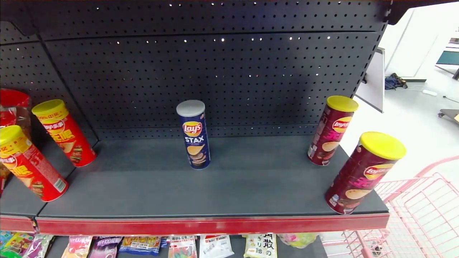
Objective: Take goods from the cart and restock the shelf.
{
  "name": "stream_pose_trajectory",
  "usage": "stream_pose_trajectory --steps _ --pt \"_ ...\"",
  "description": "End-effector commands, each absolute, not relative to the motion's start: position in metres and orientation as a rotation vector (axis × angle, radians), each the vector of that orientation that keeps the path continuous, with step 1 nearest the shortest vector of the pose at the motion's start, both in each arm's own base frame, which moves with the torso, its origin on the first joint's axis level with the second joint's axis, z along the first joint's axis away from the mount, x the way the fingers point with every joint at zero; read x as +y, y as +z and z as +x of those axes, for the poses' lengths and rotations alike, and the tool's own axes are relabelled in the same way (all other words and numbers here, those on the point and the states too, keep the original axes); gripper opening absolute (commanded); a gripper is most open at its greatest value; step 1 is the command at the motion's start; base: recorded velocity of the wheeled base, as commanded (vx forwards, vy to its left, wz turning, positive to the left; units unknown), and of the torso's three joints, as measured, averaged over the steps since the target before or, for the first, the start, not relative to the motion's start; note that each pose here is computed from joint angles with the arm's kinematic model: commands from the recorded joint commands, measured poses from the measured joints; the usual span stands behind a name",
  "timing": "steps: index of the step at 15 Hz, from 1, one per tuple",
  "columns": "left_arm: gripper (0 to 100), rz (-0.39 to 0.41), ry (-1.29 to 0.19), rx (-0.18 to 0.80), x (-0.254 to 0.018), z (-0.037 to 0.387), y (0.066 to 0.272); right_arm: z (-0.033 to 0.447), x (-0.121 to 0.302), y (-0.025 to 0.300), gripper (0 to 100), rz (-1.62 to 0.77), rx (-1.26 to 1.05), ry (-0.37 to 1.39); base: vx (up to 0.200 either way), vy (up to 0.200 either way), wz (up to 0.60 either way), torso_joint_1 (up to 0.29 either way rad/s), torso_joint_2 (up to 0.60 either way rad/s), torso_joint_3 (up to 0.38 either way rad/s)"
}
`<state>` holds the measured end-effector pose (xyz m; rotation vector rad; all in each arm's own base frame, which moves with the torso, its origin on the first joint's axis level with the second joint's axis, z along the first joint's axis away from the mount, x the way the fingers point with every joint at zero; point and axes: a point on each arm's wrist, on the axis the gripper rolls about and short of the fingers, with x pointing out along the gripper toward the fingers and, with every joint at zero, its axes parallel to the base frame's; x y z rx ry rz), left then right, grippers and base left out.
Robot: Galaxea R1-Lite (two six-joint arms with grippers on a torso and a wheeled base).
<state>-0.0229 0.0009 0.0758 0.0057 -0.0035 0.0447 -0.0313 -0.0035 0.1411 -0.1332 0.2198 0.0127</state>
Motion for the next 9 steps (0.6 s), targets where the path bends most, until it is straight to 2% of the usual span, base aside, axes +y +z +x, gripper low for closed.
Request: stream_pose_trajectory --steps 1,9 --pt "100 0.006 0.046 -0.003 0.001 -0.0228 0.0758 -0.031 -0.0035 0.1401 0 -0.134 0.225 0.013 0.0 0.2 0.0 0.002 0.0 0.002" --pt "100 0.006 0.046 -0.003 0.001 -0.0228 0.0758 -0.031 -0.0035 0.1393 0 -0.134 0.226 0.014 0.0 0.2 0.0 0.002 0.0 0.004"
